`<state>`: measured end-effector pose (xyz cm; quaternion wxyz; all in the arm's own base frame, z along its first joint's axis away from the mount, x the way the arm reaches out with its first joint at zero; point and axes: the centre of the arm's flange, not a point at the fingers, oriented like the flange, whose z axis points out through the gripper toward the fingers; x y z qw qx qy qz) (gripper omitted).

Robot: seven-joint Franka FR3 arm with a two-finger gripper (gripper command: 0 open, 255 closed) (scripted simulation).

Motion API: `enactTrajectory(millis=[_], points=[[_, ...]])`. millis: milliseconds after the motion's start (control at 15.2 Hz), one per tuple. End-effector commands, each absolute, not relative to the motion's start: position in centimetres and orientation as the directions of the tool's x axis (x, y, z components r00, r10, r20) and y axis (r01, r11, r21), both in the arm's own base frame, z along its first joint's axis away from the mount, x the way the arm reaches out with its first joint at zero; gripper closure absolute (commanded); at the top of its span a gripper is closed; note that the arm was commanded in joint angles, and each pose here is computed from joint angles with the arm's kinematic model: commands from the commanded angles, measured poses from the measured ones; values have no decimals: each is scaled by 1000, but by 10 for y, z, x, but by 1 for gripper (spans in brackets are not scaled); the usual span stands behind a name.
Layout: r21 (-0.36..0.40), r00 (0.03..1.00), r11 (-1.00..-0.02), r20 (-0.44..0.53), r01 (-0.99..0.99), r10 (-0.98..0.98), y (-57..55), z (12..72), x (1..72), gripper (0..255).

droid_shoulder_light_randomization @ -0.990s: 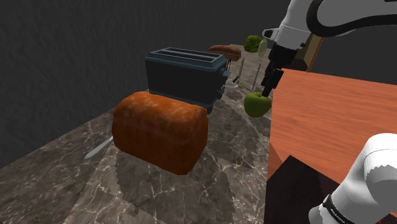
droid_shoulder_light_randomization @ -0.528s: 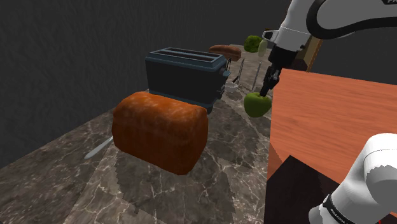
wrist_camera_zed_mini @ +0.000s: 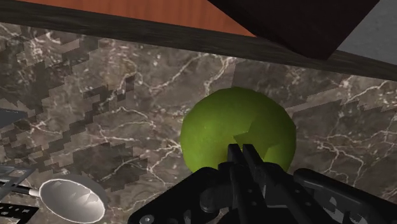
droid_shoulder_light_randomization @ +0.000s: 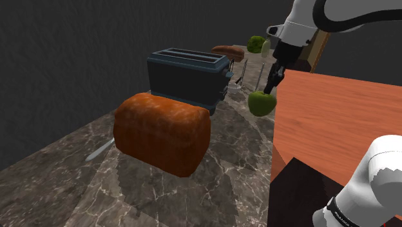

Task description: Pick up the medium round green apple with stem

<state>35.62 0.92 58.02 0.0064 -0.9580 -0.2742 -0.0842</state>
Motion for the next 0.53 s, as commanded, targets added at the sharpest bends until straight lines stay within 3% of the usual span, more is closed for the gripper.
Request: enactTrajectory(millis=[0,462], points=[[34,835,-850,165,526,524,9,592,357,255],[34,835,-850,165,526,524,9,629,357,255]])
